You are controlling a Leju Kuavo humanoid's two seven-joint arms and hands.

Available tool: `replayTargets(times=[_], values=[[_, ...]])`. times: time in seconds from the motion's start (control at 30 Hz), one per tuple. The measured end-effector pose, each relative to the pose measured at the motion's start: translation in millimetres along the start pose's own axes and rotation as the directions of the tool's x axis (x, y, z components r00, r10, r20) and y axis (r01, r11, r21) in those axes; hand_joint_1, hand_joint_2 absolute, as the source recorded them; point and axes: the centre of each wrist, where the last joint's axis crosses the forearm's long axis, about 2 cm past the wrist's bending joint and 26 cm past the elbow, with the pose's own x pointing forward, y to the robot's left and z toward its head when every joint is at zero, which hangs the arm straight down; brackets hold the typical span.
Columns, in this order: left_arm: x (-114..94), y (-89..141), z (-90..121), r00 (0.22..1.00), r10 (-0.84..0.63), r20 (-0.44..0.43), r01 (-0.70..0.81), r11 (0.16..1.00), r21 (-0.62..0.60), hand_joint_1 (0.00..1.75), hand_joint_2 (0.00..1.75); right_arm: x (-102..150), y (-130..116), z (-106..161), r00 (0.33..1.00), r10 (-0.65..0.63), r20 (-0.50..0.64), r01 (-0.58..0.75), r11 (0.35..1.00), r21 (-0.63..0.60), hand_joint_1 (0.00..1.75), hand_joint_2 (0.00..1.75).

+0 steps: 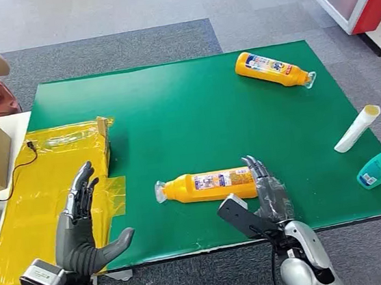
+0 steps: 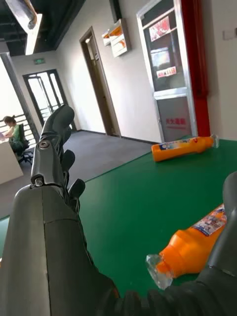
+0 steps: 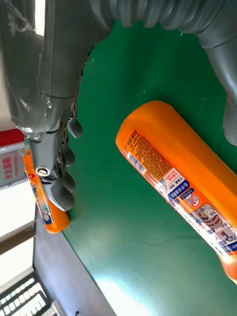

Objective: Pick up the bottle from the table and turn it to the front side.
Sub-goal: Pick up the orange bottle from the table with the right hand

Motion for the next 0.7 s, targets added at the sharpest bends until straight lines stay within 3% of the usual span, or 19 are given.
replayTargets(times=[0.37, 0.7], values=[[3.5, -4.6, -11.0, 0.999, 0.009, 0.035, -0.008, 1.0, -0.029, 0.0, 1.75, -2.1, 5.9, -9.9, 1.0, 0.022, -0.007, -0.021, 0.999, 0.04, 0.0, 1.75], [14.9, -21.3, -46.0, 0.991, 0.046, 0.126, -0.028, 0.989, -0.142, 0.0, 1.75, -24.5, 23.8, -41.6, 0.995, 0.057, -0.084, -0.043, 0.986, 0.16, 0.0, 1.75]])
